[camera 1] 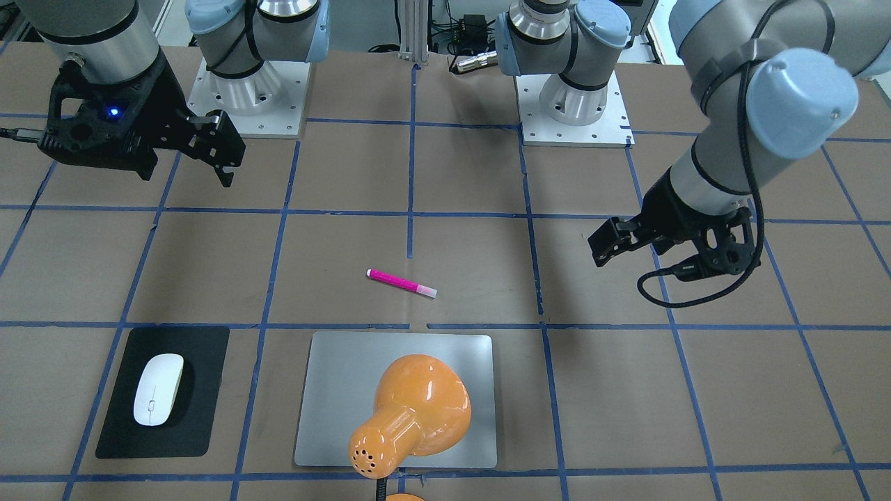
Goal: Place pen and mouse around notebook
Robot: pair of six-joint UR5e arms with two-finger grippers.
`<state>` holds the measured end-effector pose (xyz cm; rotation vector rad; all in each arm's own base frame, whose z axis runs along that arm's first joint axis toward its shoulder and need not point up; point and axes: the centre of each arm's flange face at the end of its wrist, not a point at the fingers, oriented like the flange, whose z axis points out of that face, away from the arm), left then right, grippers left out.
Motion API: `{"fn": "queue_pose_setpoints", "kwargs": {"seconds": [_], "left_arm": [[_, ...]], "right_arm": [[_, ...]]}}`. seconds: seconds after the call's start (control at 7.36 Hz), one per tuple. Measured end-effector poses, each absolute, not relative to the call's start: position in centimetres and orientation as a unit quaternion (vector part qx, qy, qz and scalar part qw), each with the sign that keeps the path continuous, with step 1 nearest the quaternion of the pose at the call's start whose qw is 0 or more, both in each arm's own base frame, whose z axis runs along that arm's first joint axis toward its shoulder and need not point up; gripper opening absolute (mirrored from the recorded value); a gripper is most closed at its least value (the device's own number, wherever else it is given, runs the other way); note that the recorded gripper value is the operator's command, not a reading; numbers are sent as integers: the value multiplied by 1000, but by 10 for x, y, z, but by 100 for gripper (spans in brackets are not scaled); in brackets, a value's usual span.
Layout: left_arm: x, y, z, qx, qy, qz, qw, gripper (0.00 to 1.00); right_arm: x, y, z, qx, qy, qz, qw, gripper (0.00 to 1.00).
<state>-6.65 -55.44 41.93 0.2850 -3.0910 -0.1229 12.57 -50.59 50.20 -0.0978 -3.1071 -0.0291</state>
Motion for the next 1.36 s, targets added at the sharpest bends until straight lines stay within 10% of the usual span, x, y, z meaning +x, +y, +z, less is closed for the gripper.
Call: {"fn": "queue_pose_setpoints", "kwargs": {"seconds": [1.36], "left_arm": [[-116, -459, 467, -36, -999, -34, -7, 100]], "right_arm": [[126, -507, 504, -31, -999, -3, 13, 100]]}}
